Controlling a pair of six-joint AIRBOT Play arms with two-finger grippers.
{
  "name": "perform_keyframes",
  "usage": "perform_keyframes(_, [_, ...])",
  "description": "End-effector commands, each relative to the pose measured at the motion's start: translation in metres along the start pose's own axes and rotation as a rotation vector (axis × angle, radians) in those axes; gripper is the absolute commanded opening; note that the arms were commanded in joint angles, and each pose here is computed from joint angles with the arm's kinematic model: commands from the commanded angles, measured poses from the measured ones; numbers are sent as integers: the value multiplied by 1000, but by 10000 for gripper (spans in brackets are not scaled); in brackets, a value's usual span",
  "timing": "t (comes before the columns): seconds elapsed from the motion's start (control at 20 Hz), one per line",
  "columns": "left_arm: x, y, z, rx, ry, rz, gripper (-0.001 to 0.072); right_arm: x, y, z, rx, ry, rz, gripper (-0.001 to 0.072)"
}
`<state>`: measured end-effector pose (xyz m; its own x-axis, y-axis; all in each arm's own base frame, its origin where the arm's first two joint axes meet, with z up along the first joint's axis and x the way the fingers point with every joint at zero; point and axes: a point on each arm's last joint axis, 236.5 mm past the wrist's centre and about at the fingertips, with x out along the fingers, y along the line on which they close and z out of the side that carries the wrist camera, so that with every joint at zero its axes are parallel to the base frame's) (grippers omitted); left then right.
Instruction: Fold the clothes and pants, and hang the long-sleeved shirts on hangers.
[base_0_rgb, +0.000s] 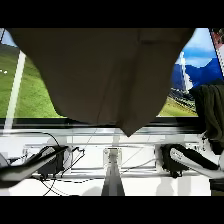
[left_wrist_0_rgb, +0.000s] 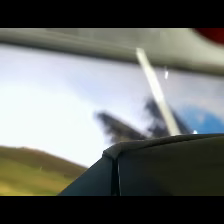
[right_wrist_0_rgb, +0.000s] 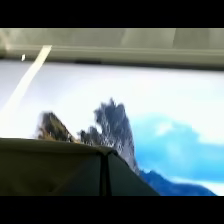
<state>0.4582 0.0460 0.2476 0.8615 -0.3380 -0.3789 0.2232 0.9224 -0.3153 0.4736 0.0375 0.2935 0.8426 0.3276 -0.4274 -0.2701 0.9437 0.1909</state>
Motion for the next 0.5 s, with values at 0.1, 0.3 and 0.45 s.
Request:
perform_keyframes(0.1, [133,62,-74,-50,111,92,14,145,-24,-97,44,223,31,11])
perform_keyframes(0.3, [175,81,-115,-83,161,121,14,199,-53,-144,85,273,-9,11])
perform_keyframes(0.45, [186,89,-141,-111,217,114,14,213,-58,-192,102,400,4,11])
